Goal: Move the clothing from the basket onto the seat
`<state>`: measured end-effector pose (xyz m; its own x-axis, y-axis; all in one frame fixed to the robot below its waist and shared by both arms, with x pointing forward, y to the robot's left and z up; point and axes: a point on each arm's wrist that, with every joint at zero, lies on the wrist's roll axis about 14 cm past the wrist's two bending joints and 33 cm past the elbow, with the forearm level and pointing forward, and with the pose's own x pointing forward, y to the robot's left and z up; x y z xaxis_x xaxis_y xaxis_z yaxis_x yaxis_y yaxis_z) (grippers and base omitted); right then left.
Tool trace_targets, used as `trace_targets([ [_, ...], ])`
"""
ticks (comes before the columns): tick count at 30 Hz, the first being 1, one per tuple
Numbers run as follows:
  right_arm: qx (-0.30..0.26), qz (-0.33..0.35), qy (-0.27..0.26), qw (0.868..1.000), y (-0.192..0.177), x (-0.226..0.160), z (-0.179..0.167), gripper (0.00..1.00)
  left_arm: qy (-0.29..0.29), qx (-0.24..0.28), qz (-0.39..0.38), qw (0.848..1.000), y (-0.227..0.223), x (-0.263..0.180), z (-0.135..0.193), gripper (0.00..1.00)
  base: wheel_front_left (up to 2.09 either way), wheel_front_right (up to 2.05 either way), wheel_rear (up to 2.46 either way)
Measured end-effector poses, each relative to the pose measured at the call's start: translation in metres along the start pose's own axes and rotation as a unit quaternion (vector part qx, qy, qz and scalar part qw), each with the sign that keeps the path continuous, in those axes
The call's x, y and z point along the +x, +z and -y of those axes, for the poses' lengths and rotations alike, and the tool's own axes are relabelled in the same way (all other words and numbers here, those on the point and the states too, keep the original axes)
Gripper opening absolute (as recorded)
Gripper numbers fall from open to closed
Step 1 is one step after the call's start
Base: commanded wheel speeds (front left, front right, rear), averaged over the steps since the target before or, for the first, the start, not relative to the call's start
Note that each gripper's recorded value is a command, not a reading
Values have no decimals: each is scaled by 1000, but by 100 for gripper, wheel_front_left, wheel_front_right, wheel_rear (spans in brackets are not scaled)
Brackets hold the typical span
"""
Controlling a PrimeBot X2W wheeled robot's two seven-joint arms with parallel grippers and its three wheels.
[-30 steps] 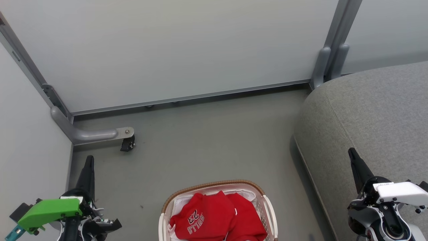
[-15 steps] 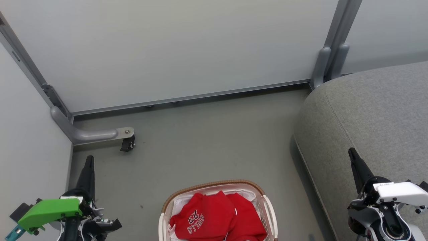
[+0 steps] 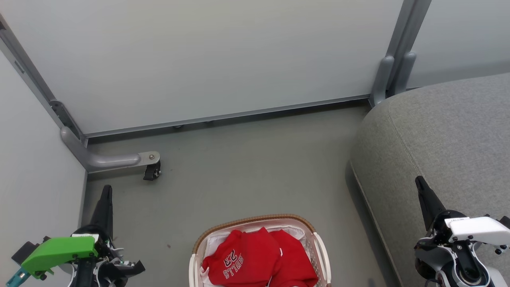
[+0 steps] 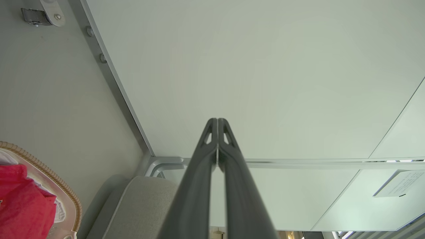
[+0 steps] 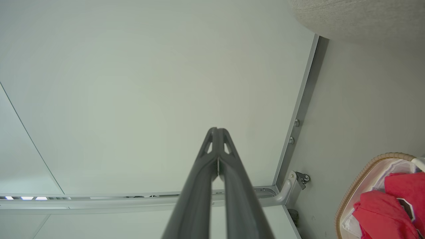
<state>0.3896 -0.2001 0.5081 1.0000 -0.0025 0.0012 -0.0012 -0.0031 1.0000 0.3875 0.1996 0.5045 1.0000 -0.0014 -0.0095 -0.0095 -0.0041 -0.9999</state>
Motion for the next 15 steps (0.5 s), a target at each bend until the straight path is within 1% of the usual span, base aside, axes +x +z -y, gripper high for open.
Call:
trace_targets([
  [15,0,0,0,1000,0,0,0,0,0,0,0,1000,0,0,0,0,0,0,0],
])
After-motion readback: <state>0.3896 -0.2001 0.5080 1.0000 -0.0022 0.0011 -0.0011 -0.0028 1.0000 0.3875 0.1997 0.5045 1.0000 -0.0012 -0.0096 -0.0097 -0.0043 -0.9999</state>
